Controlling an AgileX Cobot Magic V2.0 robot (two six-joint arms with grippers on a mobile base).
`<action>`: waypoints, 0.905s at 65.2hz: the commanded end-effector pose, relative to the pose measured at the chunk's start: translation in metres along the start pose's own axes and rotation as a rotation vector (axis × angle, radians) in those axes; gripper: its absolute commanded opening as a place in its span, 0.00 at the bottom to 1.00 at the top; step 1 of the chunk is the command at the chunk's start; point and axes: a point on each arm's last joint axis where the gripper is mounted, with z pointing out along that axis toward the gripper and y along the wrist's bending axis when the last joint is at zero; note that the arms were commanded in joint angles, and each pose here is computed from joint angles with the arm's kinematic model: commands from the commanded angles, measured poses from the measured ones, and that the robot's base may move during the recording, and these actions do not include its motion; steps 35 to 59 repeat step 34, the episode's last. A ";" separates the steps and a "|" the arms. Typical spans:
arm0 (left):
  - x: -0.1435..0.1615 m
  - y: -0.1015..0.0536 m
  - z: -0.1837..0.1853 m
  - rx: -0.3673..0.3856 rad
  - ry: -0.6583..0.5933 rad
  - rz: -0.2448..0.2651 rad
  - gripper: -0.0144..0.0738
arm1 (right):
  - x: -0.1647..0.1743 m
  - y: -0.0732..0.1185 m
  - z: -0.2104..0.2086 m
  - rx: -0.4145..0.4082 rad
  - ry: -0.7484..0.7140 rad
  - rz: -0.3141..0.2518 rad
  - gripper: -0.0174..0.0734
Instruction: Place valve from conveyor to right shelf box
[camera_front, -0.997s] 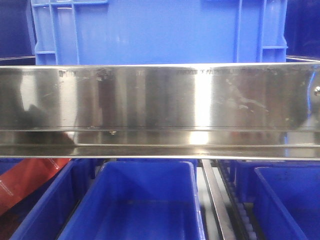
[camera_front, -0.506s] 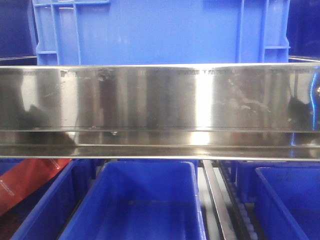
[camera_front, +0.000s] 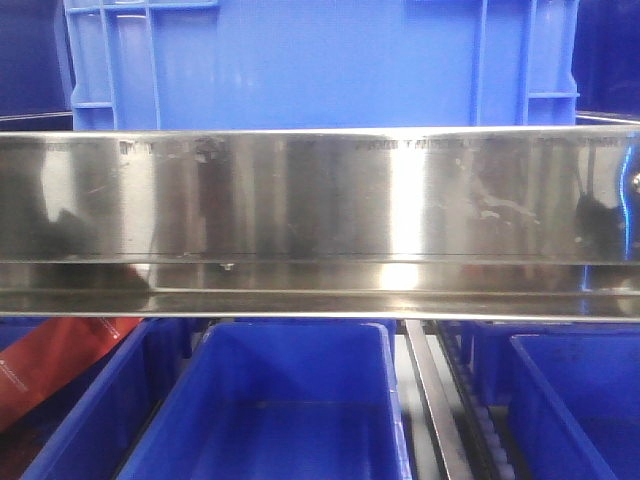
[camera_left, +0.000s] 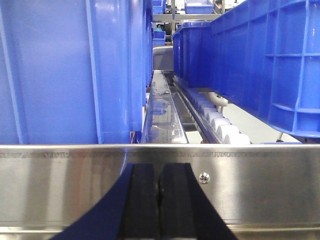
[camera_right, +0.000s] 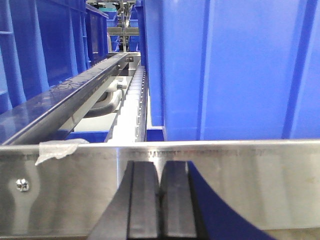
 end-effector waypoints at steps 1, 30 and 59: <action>-0.002 0.000 0.000 -0.003 -0.022 -0.003 0.04 | -0.001 0.000 0.000 0.006 -0.019 -0.007 0.01; -0.002 0.000 0.000 -0.003 -0.022 -0.003 0.04 | -0.001 0.000 0.000 0.006 -0.019 -0.007 0.01; -0.002 0.000 0.000 -0.003 -0.022 -0.003 0.04 | -0.001 0.000 0.000 0.006 -0.019 -0.007 0.01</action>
